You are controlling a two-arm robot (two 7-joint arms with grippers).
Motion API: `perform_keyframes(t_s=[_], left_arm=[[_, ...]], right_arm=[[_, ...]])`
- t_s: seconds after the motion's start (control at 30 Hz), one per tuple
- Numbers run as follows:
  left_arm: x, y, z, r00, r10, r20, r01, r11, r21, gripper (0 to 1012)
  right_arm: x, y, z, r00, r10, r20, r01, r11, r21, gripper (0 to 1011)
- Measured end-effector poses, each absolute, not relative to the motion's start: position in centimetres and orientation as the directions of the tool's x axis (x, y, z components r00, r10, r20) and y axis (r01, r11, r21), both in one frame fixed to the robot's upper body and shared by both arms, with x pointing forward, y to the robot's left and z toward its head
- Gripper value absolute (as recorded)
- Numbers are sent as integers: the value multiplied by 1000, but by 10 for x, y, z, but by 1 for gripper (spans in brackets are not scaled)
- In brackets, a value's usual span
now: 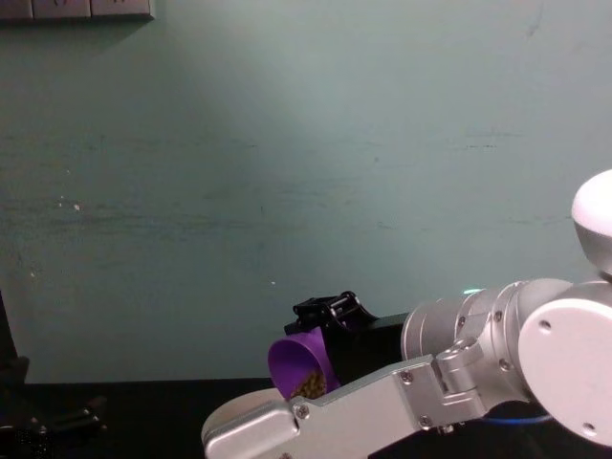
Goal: Pick up the cup and pour the mung beans from the cup into the bowl.
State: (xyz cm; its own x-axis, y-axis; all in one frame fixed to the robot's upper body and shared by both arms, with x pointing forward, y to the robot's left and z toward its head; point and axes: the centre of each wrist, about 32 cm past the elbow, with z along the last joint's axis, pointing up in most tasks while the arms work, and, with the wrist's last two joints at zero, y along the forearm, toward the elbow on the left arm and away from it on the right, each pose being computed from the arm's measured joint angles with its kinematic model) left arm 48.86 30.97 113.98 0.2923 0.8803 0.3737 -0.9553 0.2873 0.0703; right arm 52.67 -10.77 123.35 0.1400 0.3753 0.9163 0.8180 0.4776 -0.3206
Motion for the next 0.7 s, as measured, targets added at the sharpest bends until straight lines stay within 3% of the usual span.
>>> perform_keyframes(t_s=[0.7], left_arm=[[489,310,1140,292,880,374,-955,287,70,1000]], right_arm=[[525,-107,1234,127,394,910,820,475,-320,726]])
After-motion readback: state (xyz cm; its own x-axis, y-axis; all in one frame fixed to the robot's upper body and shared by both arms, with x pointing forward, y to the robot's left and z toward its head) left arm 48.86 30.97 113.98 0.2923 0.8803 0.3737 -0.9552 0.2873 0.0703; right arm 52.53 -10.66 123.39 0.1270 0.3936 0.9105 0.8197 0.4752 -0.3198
